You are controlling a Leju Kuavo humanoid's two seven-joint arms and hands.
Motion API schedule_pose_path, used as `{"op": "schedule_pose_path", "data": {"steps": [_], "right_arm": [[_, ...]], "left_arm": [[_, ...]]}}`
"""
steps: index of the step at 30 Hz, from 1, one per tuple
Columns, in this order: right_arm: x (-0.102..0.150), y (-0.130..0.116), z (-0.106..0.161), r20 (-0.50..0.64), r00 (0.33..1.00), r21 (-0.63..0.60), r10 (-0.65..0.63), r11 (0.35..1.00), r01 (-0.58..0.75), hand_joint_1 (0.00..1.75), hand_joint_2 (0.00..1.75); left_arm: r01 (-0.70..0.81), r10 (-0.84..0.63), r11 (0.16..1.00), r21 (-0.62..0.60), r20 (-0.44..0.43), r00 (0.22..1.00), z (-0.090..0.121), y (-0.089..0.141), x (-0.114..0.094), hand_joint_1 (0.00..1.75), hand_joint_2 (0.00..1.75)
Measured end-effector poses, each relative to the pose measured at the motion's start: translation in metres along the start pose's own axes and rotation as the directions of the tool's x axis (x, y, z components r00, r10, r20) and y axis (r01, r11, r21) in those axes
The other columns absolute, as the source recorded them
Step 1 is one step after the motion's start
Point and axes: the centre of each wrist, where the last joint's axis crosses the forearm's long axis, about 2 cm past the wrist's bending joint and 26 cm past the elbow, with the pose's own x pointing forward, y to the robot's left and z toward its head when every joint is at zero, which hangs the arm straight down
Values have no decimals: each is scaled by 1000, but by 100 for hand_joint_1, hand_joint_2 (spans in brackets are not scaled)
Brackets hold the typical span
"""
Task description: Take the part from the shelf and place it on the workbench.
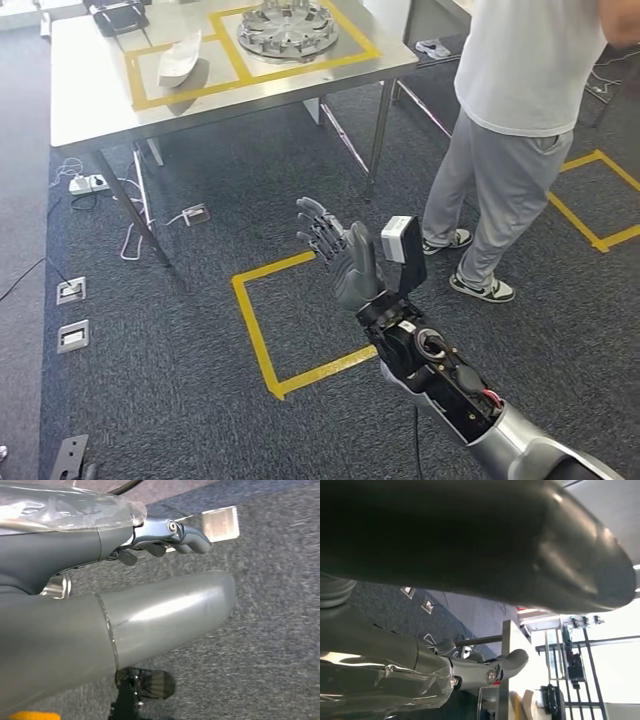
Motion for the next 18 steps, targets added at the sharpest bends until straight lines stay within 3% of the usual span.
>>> {"op": "schedule_pose_path", "data": {"steps": [18], "right_arm": [[1, -2, 0, 5, 1000, -6, 3, 1000, -3, 0, 0]], "left_arm": [[1, -1, 1000, -1, 1, 1000, 0, 0, -2, 0, 0]]}}
